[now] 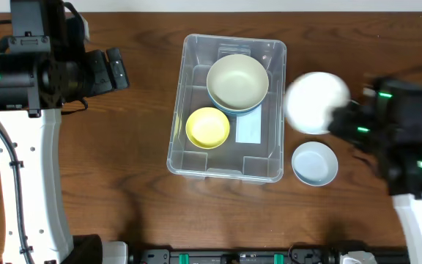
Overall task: Pack container
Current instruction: 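Place the white bowl onto the yellow bowl in the container, then reach the right gripper to the light-blue bowl and grasp it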
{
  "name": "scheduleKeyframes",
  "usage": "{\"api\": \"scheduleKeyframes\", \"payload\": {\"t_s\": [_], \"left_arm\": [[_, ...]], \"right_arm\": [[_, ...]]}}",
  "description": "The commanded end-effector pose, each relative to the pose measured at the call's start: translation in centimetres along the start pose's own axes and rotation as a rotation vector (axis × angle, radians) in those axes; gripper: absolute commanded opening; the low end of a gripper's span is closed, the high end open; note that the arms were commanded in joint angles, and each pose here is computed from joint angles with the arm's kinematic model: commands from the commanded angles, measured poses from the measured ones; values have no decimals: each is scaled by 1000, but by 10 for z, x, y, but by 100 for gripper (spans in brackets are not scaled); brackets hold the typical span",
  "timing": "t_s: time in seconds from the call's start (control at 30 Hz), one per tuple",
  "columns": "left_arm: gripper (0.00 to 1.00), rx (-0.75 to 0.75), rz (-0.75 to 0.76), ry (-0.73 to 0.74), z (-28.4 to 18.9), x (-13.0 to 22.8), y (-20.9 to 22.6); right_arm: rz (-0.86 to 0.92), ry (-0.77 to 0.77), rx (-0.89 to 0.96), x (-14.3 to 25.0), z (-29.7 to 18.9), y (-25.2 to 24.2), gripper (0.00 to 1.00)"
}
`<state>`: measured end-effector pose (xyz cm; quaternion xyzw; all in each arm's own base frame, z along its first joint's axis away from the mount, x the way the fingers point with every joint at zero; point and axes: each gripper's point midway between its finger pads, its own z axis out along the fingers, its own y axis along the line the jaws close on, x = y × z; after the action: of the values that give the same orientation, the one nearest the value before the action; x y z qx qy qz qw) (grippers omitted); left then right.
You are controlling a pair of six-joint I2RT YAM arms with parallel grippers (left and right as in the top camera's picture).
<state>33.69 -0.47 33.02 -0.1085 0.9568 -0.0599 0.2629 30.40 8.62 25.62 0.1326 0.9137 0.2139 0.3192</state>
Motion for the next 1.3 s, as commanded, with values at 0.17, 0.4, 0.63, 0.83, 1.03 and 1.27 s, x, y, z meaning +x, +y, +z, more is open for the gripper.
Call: {"api": "scheduleKeyframes", "payload": {"t_s": [0.17,0.4,0.63,0.83,1.03,1.27], "left_arm": [[98,-14,0,-1,0,0,3],[98,-14,0,-1,0,0,3],[98,-14,0,-1,0,0,3],[98,-14,0,-1,0,0,3],[98,-14,0,-1,0,0,3],[98,-14,0,-1,0,0,3]], "right_arm": [[-310,169,-2,67,101,75,2],[-334,303,-71,106,170,89,1],[-361,337,-50,119,189,83,35],[-439,257,-105,92,164,100,47],[-353,88,-6,35,98,75,59],[-51,-2,274,-3,11,-34,68]]}}
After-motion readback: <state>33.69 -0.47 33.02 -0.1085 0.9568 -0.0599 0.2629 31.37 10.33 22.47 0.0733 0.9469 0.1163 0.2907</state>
